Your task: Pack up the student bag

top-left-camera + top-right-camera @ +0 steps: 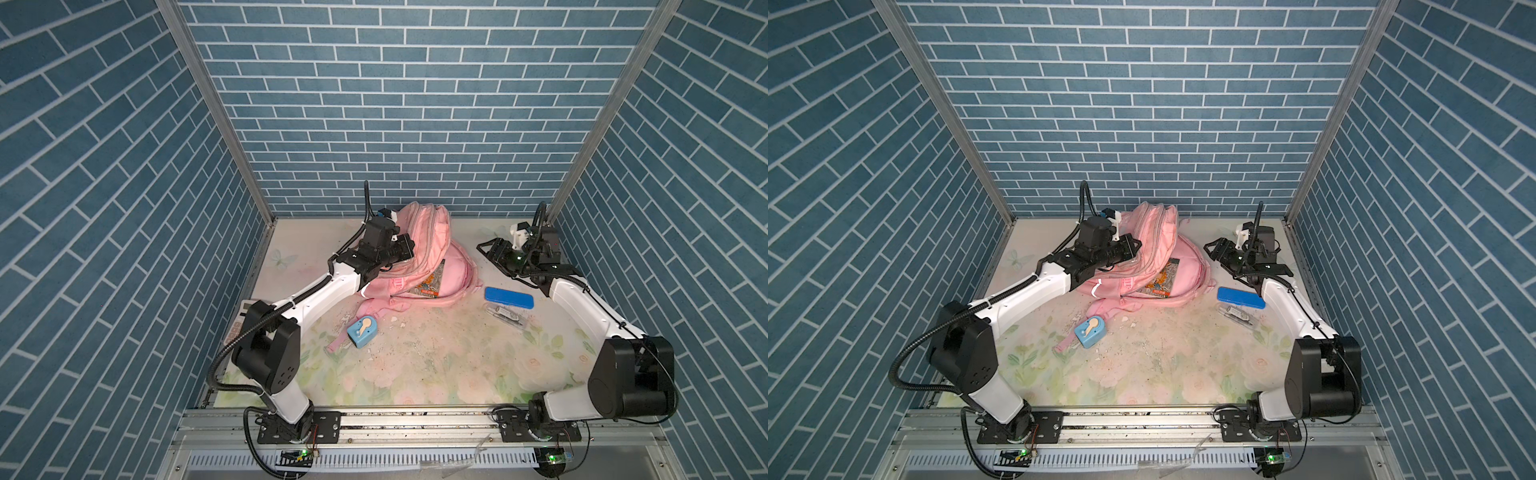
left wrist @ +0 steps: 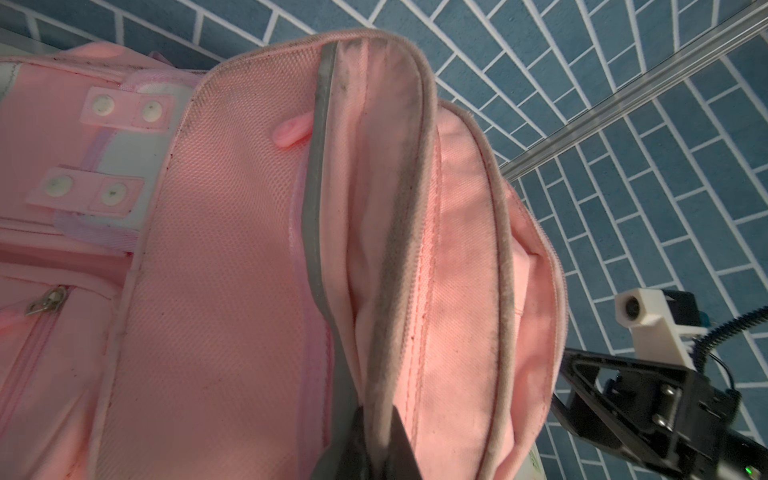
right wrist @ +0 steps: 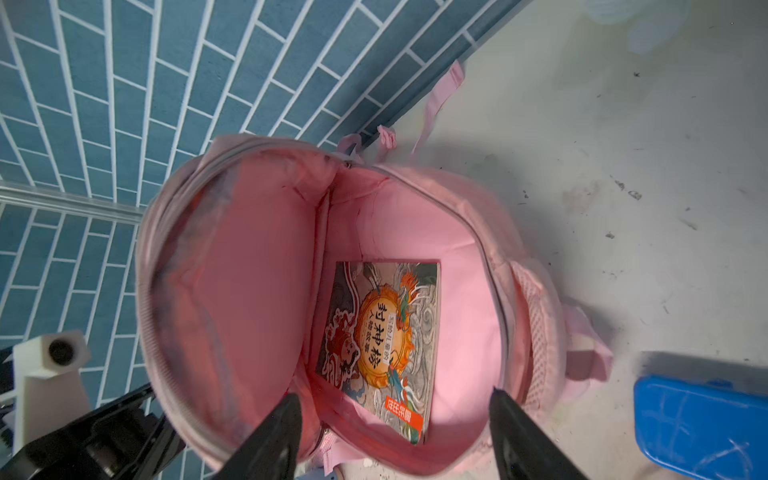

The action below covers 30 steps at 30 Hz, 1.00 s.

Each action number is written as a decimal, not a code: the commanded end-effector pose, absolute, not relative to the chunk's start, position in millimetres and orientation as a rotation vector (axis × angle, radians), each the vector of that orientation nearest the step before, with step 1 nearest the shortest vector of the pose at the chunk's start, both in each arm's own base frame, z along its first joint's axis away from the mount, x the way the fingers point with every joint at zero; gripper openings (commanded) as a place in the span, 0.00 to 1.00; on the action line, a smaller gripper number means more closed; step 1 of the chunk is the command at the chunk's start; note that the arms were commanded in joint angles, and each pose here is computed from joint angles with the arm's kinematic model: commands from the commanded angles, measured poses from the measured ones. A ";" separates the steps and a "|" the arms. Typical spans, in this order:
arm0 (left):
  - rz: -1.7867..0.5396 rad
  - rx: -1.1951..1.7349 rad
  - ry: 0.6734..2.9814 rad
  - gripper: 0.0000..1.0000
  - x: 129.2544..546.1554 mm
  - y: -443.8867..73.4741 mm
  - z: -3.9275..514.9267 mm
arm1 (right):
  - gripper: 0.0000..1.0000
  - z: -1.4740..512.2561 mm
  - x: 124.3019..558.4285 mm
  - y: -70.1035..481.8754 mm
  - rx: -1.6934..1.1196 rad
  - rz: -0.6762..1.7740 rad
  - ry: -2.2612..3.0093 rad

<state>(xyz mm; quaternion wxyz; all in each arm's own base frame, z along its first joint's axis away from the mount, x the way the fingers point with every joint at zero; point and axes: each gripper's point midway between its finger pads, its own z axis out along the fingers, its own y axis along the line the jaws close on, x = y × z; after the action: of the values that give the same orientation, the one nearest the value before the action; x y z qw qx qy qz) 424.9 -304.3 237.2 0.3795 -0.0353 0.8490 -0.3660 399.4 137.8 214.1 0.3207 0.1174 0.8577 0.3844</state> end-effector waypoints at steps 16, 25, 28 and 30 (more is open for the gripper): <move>-0.392 0.718 2.135 0.67 396.6 -266.5 251.8 | 0.67 201.6 352.9 136.8 0.177 0.948 2.313; -0.018 1.235 2.040 0.65 350.7 -213.0 194.2 | 0.64 141.8 325.3 187.1 0.092 0.978 2.491; 0.050 1.413 1.987 0.63 332.3 -199.9 167.6 | 0.64 127.8 323.5 202.1 0.061 0.996 2.518; 0.097 1.512 1.973 0.62 324.3 -191.9 146.6 | 0.63 118.5 323.7 209.3 0.053 1.007 2.544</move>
<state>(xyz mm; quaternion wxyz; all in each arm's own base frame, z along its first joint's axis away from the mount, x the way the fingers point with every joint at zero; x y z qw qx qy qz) 336.2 -204.7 167.9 0.3518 0.4850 0.8006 -0.0096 317.6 203.2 124.1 0.1979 0.0194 0.9119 0.3589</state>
